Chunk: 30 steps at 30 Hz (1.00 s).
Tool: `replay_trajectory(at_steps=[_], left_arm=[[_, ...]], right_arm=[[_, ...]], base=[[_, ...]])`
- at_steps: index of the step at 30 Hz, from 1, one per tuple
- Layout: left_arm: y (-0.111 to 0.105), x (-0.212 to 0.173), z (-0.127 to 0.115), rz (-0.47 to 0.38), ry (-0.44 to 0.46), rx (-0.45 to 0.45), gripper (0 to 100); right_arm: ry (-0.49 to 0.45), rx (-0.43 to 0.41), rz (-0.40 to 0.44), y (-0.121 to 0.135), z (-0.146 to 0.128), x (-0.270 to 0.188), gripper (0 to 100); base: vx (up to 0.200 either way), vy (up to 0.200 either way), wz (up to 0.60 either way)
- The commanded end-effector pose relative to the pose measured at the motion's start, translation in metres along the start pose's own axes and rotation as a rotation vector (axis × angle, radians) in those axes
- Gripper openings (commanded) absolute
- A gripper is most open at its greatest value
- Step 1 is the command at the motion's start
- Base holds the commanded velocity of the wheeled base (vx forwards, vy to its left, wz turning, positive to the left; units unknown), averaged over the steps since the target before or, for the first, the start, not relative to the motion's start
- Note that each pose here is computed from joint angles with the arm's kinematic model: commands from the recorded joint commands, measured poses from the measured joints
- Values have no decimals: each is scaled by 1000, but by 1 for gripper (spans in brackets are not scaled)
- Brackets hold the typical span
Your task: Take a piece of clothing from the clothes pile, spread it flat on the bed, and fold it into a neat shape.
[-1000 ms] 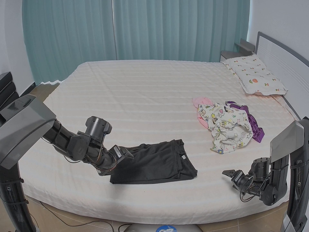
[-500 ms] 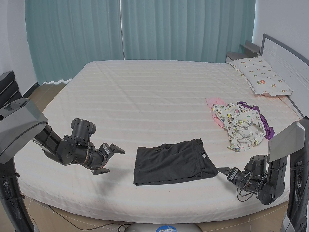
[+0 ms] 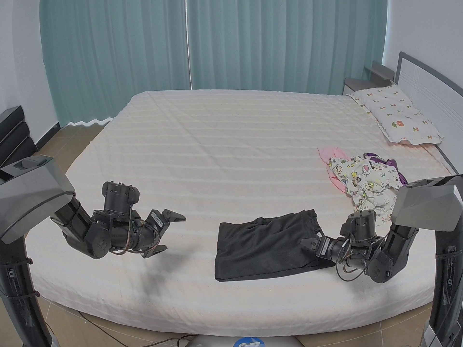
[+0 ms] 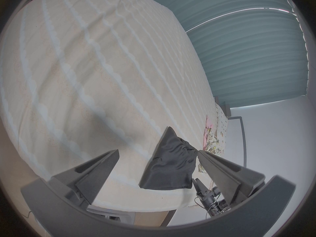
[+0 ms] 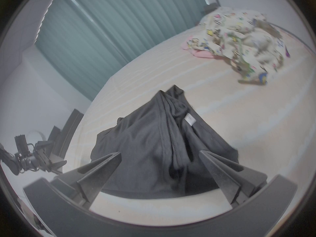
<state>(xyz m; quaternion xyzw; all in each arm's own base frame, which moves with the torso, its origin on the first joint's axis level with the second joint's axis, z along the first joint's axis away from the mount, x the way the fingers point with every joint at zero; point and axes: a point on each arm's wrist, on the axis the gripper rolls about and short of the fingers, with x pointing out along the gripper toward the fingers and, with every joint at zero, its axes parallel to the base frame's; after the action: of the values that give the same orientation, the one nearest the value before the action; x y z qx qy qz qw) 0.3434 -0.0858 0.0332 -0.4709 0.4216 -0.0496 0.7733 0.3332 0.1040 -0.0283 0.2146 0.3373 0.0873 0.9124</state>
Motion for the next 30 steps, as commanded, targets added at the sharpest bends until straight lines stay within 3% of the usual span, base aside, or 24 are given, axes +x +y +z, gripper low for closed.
replay_trajectory(at_steps=[1,11,12,30], left_arm=[[10,2,-5,19,10,-10,100],[9,3,-5,17,10,-11,100],[10,3,-5,19,10,-12,100],[10,3,-5,18,11,-12,100]], right_arm=[[34,-49,-5,0,6,22,100],[90,-62,10,0,1,23,100],[128,-82,-10,-3,-4,22,0],[137,-52,-63,-18,0,-27,0]], base=[[0,0,0],[0,0,0],[0,0,0],[0,0,0]])
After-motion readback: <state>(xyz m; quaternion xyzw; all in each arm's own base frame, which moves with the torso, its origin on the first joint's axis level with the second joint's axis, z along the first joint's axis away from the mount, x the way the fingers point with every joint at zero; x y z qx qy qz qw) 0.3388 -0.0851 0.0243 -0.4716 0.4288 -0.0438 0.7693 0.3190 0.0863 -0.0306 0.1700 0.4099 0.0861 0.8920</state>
